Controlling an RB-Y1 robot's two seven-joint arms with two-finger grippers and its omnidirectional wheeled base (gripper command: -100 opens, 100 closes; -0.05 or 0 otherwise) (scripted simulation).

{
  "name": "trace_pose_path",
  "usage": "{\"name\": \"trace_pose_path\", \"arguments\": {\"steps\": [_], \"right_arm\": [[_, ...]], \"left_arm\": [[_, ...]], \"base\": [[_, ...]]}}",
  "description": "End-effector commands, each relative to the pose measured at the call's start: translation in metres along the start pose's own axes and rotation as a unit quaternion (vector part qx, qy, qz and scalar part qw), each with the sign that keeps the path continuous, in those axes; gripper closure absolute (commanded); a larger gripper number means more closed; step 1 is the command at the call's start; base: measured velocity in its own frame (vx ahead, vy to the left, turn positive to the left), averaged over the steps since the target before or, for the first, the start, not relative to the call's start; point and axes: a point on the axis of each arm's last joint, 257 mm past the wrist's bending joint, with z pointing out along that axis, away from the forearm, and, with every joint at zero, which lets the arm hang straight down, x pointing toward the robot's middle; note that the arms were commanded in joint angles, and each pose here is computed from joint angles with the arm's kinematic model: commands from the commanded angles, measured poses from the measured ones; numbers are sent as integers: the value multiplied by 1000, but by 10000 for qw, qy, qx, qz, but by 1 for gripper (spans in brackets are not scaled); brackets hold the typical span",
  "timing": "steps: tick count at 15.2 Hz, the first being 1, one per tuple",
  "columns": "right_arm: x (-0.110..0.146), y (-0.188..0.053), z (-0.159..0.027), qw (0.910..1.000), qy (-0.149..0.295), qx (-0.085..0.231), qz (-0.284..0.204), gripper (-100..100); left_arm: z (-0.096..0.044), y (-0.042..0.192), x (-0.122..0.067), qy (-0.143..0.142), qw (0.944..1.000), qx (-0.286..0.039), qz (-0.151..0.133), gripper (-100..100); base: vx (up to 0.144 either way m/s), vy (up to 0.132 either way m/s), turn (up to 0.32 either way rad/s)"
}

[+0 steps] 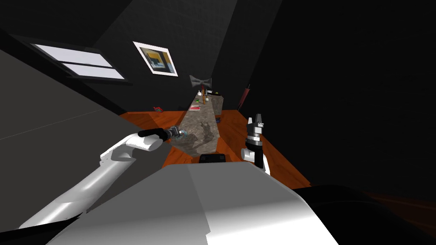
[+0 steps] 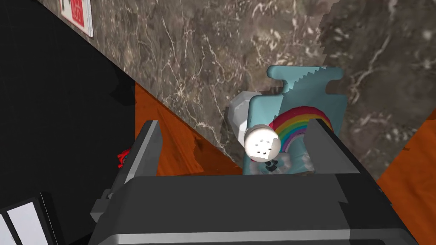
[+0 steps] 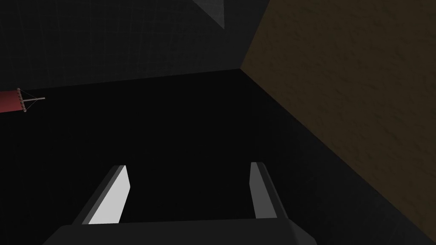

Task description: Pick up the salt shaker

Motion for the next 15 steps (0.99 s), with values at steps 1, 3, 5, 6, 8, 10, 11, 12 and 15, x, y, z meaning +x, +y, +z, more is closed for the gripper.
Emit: {"name": "trace_pose_path", "arguments": {"steps": [1,3,5,6,8,10,11,12,15], "right_arm": [[0,0,0,10000,0,0,0,0],[0,0,0,10000,0,0,0,0],[0,0,0,10000,0,0,0,0],[0,0,0,10000,0,0,0,0],[0,0,0,10000,0,0,0,0],[0,0,0,10000,0,0,0,0],[0,0,0,10000,0,0,0,0],[0,0,0,10000,0,0,0,0],[0,0,0,10000,0,0,0,0]], "left_arm": [[0,4,-5,-85,9999,-128,-72,-100],[-1,7,-9,-159,9995,-239,-140,-100],[-3,12,-16,-283,9984,-417,-251,-100],[-3,12,-16,-283,9984,-417,-251,-100],[-4,15,-20,-366,9974,-532,-324,-100],[-4,15,-19,-348,9976,-509,-308,-100],[2,18,-24,-381,9973,-518,-343,-100],[5,20,-26,-392,9973,-515,-354,-100],[8,21,-29,-405,9972,-519,-369,-100]], "base": [[14,1,-6],[11,0,-6],[0,0,0],[0,0,0],[0,0,0],[0,0,0],[0,0,0],[-4,6,-17],[-2,2,-7]]}}
